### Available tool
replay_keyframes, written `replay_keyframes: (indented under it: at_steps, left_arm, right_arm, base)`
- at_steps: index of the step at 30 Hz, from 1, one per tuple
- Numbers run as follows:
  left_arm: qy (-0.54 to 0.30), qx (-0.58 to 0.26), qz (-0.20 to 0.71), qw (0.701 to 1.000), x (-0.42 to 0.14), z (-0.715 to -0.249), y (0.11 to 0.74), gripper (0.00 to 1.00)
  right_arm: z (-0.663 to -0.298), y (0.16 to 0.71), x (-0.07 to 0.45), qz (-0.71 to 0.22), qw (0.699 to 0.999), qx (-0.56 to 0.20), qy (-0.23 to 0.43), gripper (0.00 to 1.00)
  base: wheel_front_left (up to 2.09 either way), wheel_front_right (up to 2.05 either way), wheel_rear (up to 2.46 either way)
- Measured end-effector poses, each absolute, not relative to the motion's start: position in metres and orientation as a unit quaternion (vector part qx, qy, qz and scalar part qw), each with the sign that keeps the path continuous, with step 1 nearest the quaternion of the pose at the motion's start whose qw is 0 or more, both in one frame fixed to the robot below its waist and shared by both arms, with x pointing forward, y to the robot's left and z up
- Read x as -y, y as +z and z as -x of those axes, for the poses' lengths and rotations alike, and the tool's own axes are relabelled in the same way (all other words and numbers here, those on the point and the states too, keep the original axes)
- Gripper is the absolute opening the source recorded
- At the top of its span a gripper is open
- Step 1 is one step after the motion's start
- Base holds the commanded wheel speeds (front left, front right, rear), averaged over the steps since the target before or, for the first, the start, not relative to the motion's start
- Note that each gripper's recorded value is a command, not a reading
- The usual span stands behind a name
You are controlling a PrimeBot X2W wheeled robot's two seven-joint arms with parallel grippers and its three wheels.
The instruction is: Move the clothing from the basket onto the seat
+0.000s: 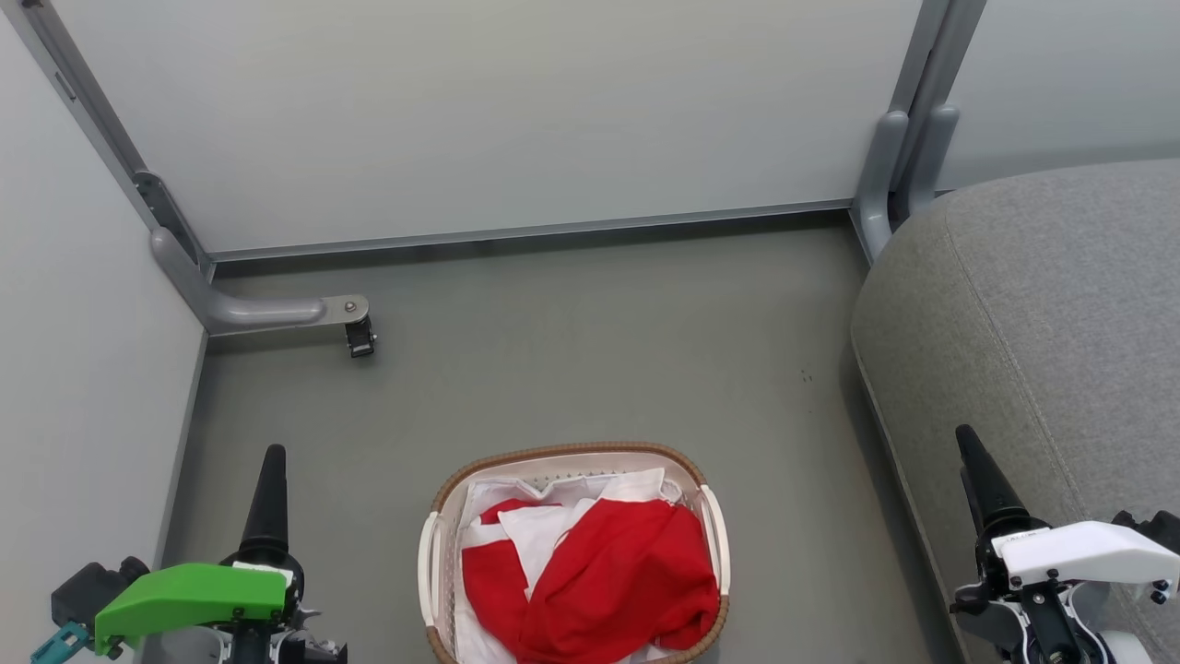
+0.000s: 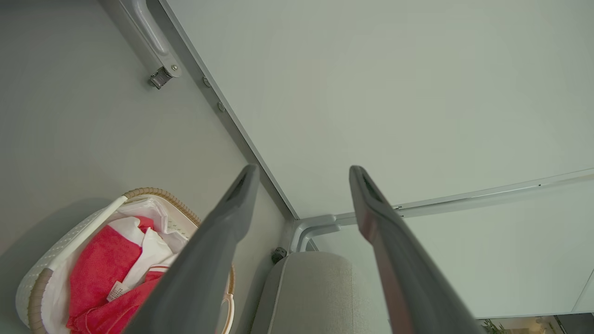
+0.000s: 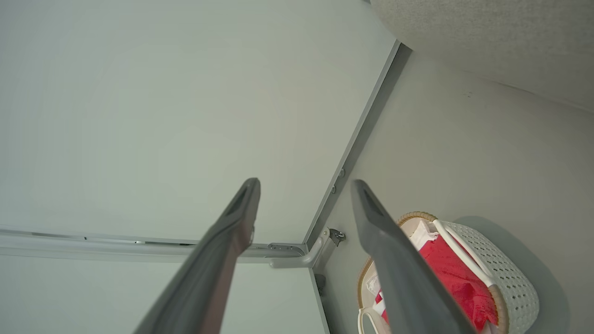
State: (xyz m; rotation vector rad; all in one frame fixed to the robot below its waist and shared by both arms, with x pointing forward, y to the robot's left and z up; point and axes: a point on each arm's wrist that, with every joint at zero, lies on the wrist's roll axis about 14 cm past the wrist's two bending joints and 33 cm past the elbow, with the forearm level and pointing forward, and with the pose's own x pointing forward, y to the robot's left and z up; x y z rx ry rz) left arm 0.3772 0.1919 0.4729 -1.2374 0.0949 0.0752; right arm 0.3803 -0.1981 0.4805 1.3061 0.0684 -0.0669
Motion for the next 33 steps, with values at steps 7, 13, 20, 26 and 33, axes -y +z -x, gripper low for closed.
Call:
replay_keyframes:
  at_steps: [7, 13, 20, 26, 33]
  left_arm:
    - [0.033, -0.047, 0.522, 0.851, -0.191, -0.377, 0.472, 1.0]
    - [0.03, -0.051, 0.469, 0.881, -0.189, -0.377, 0.471, 1.0]
    - [0.022, -0.054, 0.415, 0.908, -0.185, -0.377, 0.471, 1.0]
    - [0.018, -0.061, 0.364, 0.929, -0.183, -0.376, 0.467, 1.0]
    - [0.015, -0.067, 0.306, 0.949, -0.18, -0.376, 0.465, 1.0]
  right_arm:
    - [-0.382, 0.48, 0.195, -0.554, 0.832, -0.035, -0.028, 1.0]
    - [-0.383, 0.48, 0.192, -0.505, 0.862, -0.038, -0.021, 1.0]
    - [-0.387, 0.482, 0.187, -0.455, 0.89, -0.039, -0.008, 1.0]
    - [-0.387, 0.479, 0.182, -0.41, 0.911, -0.045, 0.002, 1.0]
    - [-0.387, 0.474, 0.177, -0.357, 0.932, -0.054, 0.012, 1.0]
  base:
    - [0.0, 0.0, 0.0]
    - [0.0, 0.0, 0.0]
    - [0.0, 0.0, 0.0]
    - [0.0, 0.0, 0.0]
    - [0.0, 0.0, 0.0]
